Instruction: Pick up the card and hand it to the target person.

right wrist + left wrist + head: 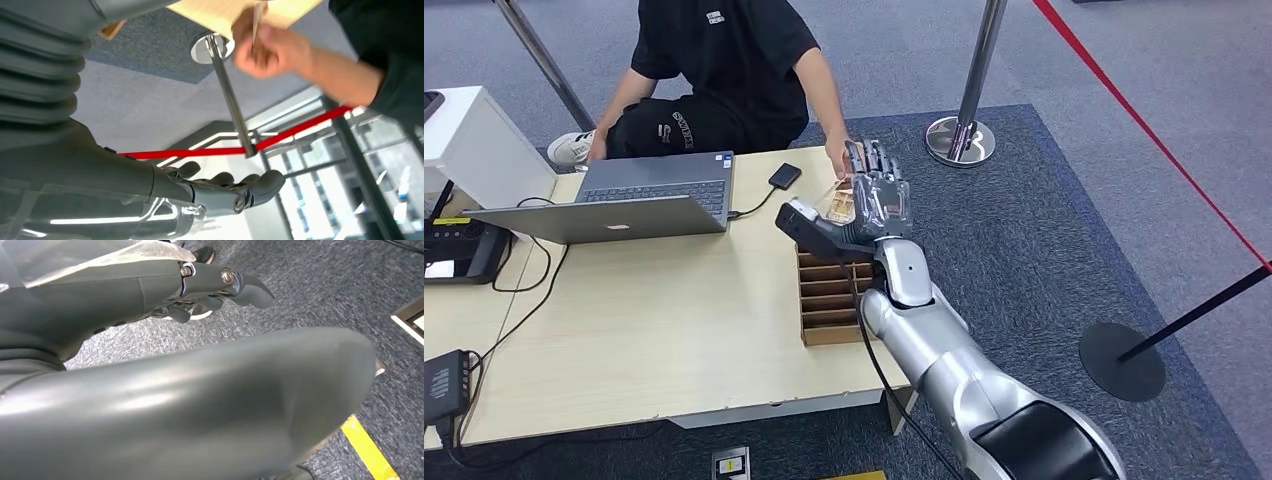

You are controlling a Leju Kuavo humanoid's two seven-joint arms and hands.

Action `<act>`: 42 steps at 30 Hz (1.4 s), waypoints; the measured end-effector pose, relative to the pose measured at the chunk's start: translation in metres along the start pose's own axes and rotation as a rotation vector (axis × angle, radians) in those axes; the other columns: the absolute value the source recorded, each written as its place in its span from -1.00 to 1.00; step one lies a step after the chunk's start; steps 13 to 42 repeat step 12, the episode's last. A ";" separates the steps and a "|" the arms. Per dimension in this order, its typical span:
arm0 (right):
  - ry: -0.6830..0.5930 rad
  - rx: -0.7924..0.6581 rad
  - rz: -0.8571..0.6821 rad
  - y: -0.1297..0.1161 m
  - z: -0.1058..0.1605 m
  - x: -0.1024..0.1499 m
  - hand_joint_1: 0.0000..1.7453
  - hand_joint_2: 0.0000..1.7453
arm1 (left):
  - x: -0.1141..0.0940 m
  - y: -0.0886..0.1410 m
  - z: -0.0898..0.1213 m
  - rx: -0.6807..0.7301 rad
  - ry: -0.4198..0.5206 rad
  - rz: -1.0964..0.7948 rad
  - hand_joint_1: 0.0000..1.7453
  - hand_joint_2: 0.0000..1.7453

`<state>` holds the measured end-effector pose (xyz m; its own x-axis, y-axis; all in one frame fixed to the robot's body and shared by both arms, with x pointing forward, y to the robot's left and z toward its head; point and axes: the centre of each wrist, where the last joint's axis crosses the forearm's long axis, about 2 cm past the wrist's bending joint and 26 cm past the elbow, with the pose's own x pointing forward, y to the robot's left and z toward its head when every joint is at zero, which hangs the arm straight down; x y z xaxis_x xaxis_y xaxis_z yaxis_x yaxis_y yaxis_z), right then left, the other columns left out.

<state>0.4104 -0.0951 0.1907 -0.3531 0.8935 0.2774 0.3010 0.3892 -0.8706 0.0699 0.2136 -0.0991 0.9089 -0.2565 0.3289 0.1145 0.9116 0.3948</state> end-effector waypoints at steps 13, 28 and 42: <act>0.276 -0.445 -0.161 -0.028 0.076 -0.142 -1.00 -1.00 | -0.009 -0.001 0.002 0.012 0.028 0.046 -1.00 -1.00; 0.276 -0.445 -0.161 -0.028 0.076 -0.142 -1.00 -1.00 | -0.009 -0.001 0.002 0.012 0.028 0.046 -1.00 -1.00; 0.276 -0.445 -0.161 -0.028 0.076 -0.142 -1.00 -1.00 | -0.009 -0.001 0.002 0.012 0.028 0.046 -1.00 -1.00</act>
